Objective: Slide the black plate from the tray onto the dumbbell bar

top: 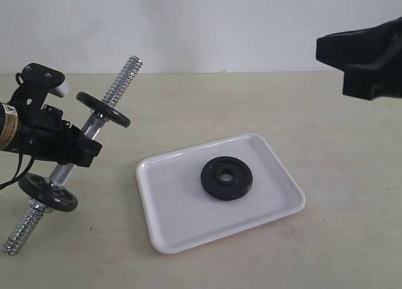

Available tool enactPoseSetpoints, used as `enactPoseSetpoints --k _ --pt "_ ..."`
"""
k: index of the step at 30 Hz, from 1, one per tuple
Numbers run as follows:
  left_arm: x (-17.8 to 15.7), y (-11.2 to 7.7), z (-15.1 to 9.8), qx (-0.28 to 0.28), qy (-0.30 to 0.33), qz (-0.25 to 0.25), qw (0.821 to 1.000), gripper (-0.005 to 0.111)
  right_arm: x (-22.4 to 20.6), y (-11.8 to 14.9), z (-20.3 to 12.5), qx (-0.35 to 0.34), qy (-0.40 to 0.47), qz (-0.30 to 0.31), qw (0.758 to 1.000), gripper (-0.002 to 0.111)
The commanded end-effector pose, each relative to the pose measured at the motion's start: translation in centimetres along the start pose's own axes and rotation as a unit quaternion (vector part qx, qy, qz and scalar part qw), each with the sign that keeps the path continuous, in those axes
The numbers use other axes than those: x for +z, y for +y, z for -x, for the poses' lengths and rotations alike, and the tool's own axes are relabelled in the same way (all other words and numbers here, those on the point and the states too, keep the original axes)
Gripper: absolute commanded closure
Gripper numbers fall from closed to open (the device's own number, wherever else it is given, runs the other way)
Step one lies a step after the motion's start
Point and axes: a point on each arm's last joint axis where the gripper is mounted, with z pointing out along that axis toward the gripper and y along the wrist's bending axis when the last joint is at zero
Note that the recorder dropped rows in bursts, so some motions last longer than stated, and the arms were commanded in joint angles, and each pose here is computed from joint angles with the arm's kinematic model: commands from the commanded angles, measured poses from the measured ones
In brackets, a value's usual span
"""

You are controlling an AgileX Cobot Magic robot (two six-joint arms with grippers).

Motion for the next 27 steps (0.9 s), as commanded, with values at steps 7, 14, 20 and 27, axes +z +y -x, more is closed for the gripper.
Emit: enactPoseSetpoints --k 7,14,20,27 --pt "-1.8 -0.4 2.4 0.003 -0.052 -0.007 0.999 0.102 0.0 -1.1 0.3 0.132 -0.020 -0.056 0.989 0.104" --pt "-1.8 -0.4 2.4 0.003 -0.052 -0.007 0.999 0.102 0.0 -1.1 0.3 -0.013 -0.012 -0.063 0.998 0.105" --pt "-1.8 -0.4 2.4 0.003 -0.052 -0.007 0.999 0.102 -0.1 -1.6 0.4 -0.159 -0.003 -0.092 0.983 0.109" --pt "-1.8 -0.4 2.4 0.003 -0.052 -0.007 0.999 0.102 -0.5 -3.0 0.7 -0.448 0.049 -0.166 0.877 0.109"
